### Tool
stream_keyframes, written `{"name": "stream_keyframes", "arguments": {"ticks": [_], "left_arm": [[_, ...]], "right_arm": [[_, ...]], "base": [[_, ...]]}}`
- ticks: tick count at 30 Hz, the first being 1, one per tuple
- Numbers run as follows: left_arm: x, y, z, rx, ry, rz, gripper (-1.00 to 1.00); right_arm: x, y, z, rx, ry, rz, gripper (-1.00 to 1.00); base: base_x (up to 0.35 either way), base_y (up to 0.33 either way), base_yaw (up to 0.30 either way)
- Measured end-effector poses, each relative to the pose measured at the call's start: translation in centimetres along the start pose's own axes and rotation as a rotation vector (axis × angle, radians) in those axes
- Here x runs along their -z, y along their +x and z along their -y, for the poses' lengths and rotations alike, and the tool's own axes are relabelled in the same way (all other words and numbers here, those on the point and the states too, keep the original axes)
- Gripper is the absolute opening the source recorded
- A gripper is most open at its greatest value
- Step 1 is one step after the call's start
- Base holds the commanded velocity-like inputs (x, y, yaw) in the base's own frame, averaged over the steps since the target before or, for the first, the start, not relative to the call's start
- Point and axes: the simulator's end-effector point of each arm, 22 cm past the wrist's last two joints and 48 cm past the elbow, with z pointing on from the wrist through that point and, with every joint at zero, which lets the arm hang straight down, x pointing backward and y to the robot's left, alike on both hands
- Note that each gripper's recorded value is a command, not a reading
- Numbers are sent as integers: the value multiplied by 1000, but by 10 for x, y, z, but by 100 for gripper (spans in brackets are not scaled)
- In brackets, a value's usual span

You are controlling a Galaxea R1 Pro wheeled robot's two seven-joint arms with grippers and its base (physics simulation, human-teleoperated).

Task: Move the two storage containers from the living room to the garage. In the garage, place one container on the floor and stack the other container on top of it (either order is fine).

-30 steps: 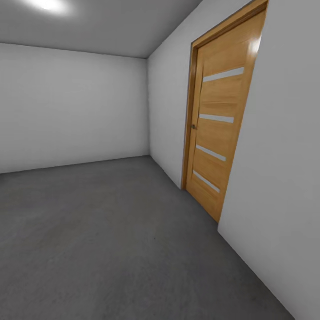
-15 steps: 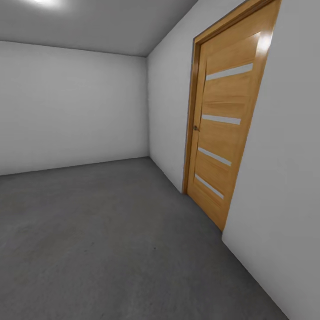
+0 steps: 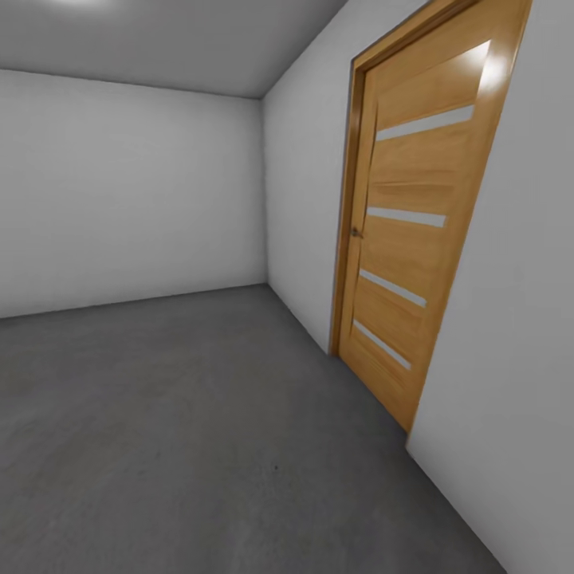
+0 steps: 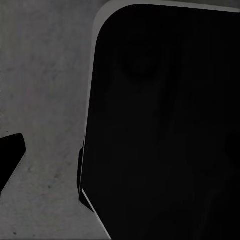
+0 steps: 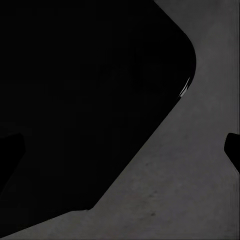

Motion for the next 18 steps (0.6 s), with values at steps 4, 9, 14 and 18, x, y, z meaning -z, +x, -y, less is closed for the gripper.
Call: {"name": "stream_keyframes", "arguments": {"ticks": [4, 9, 14, 18], "left_arm": [[0, 0, 0, 0, 0, 0, 100], [0, 0, 0, 0, 0, 0, 100], [0, 0, -1, 0, -1, 0, 100], [0, 0, -1, 0, -1, 0, 100]], "right_arm": [[0, 0, 0, 0, 0, 0, 100], [0, 0, 0, 0, 0, 0, 100], [0, 0, 0, 0, 0, 0, 100], [0, 0, 0, 1, 0, 0, 100]], "base": [[318, 0, 0], [318, 0, 0], [318, 0, 0], [318, 0, 0]]}}
